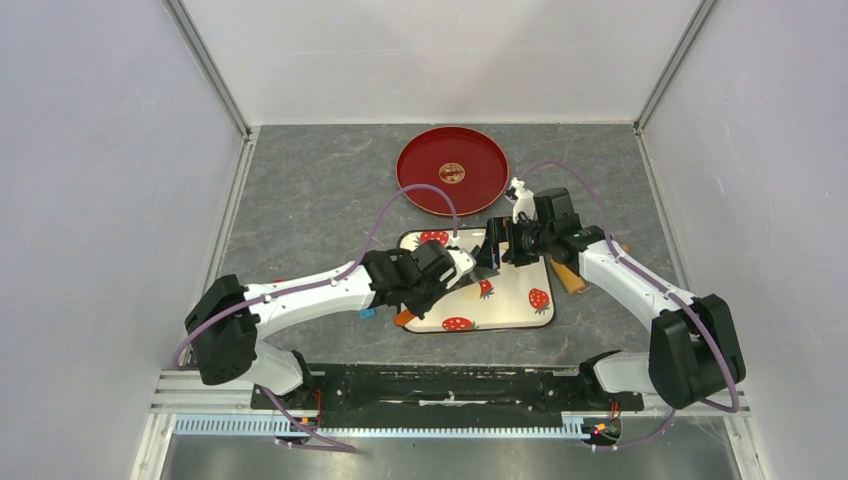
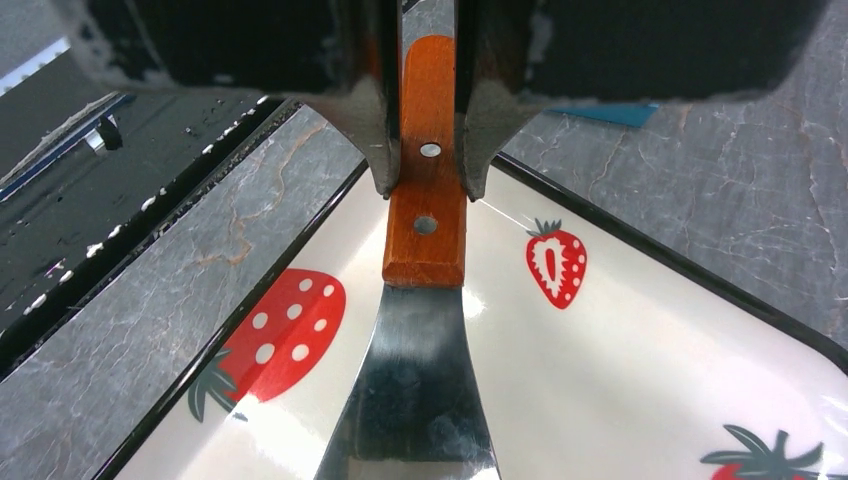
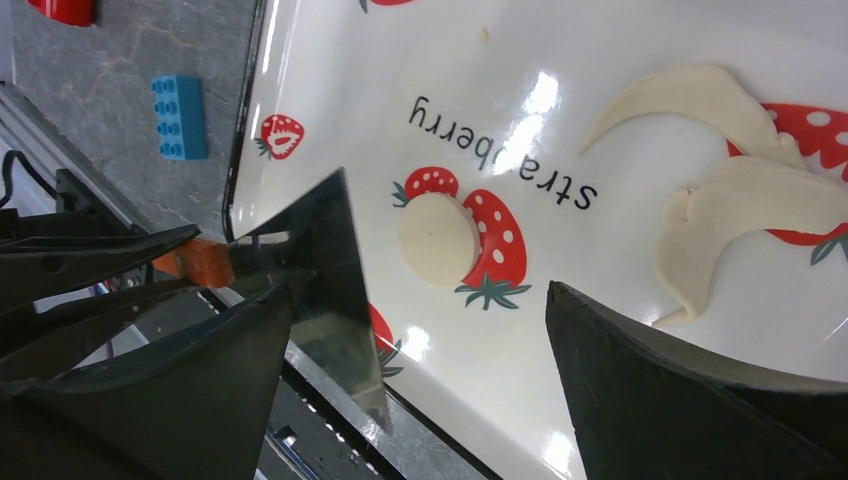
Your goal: Roll out the dumpling wrappers from the dough
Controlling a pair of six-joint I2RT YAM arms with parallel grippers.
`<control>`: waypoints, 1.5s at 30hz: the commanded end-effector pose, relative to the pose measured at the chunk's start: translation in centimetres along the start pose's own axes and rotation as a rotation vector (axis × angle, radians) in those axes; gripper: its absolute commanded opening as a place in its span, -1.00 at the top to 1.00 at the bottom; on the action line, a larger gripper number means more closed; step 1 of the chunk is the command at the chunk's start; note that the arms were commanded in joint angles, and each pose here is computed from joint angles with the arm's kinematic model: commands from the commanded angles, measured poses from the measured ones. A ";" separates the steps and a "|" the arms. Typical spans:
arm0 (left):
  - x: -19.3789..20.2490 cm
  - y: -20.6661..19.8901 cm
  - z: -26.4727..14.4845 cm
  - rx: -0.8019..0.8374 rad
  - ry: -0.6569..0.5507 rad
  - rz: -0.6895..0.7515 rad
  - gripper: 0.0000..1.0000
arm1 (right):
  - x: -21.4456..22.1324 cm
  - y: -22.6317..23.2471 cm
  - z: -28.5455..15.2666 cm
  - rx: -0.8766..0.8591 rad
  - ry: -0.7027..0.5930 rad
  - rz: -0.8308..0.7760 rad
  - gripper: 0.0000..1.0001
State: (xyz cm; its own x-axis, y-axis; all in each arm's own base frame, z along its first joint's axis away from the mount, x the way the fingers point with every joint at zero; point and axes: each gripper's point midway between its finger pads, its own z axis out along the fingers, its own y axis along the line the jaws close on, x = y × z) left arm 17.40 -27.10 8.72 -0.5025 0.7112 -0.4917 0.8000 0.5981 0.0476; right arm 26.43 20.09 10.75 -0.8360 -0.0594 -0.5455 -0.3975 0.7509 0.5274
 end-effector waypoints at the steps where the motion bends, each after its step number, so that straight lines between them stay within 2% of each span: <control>1: -3.9 0.0 -1.6 -0.010 -0.136 0.016 0.96 | 0.7 -1.2 0.8 0.049 0.013 -0.017 -0.96; 12: -4.9 -0.4 -2.6 0.024 -0.241 0.022 0.96 | 1.0 -1.8 1.2 0.081 0.030 -0.028 -0.96; 19: -4.1 1.3 -1.4 -0.078 -0.275 -0.012 0.96 | -1.3 -1.7 -1.1 0.147 -0.094 -0.082 -0.96; 24: -3.0 4.8 -1.0 -0.265 -0.265 -0.035 0.96 | -0.4 -3.4 -2.0 0.231 -0.087 -0.078 -0.96; 27: -2.4 6.4 -1.1 -0.318 -0.242 -0.027 0.96 | 0.3 -4.4 -2.2 0.251 -0.079 -0.058 -0.96; 35: -0.1 9.5 -1.5 -0.284 -0.170 0.011 0.96 | 3.2 -8.7 -3.0 0.357 -0.020 0.006 -0.96; 39: 1.3 10.5 -1.8 -0.312 -0.106 0.088 0.96 | 4.2 -10.6 -3.9 0.415 -0.004 0.031 -0.96; 45: 1.5 9.5 -1.1 -0.239 -0.090 0.150 0.96 | 5.0 -11.9 -4.1 0.453 0.026 0.043 -0.96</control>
State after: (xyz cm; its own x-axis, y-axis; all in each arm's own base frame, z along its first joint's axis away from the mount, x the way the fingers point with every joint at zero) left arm 24.01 -18.94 9.05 -0.4273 0.7292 -0.5345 0.6930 0.6439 0.3244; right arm 25.41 8.99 4.85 -0.8608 -0.0055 -0.5089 -0.1546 0.9555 0.2513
